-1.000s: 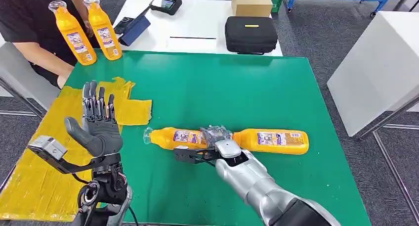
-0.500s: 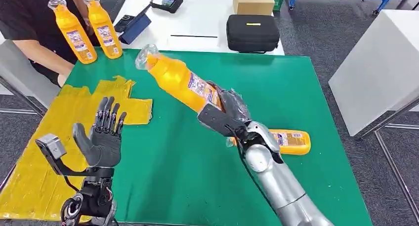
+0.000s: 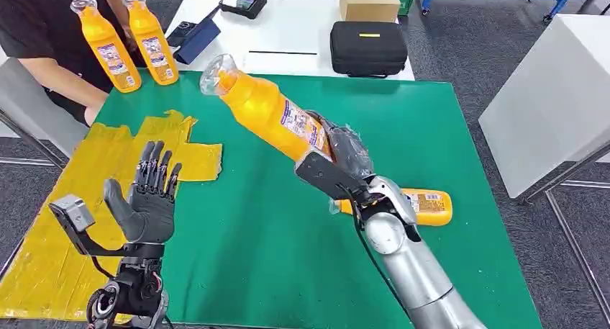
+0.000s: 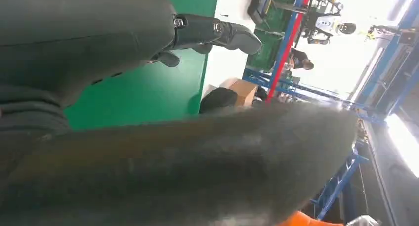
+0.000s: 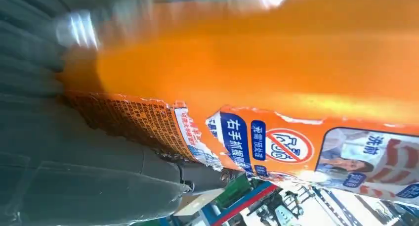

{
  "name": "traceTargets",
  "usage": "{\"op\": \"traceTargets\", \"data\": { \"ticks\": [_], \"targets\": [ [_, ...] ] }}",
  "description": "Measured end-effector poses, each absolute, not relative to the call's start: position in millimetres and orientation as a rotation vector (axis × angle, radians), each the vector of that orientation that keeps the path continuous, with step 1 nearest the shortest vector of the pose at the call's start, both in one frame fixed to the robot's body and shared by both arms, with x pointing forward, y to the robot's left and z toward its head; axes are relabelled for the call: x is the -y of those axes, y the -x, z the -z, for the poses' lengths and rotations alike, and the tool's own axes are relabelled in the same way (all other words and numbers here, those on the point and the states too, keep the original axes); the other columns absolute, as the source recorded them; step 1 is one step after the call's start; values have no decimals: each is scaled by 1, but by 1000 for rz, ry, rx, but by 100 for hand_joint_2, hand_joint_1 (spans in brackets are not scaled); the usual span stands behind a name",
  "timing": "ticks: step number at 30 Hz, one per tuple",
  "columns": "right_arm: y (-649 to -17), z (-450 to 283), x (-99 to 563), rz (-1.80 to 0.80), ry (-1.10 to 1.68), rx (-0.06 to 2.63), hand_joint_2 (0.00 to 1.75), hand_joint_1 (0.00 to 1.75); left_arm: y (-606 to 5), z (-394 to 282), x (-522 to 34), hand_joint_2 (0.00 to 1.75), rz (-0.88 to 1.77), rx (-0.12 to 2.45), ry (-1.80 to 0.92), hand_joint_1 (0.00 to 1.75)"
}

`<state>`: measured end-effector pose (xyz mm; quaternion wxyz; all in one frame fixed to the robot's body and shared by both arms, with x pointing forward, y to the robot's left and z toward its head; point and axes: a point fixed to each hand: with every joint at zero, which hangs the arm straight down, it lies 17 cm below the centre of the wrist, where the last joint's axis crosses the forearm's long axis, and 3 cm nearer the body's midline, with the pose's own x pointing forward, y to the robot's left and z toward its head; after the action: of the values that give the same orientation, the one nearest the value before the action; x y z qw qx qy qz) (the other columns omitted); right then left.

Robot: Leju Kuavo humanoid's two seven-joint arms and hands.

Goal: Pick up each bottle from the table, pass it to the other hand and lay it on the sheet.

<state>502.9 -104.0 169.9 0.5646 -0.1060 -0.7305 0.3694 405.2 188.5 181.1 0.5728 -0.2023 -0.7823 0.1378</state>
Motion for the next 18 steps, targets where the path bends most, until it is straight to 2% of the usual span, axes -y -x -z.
{"op": "traceTargets", "data": {
  "ticks": [4,18],
  "targets": [
    [-502,-173,97,-856,226,1726,175,175,-406,-182,-188,175,-322,1833,475,0],
    [-489,-168,7,-914,45,1700,175,175,-413,-206,-155,175,-268,1854,567,0]
  ]
}}
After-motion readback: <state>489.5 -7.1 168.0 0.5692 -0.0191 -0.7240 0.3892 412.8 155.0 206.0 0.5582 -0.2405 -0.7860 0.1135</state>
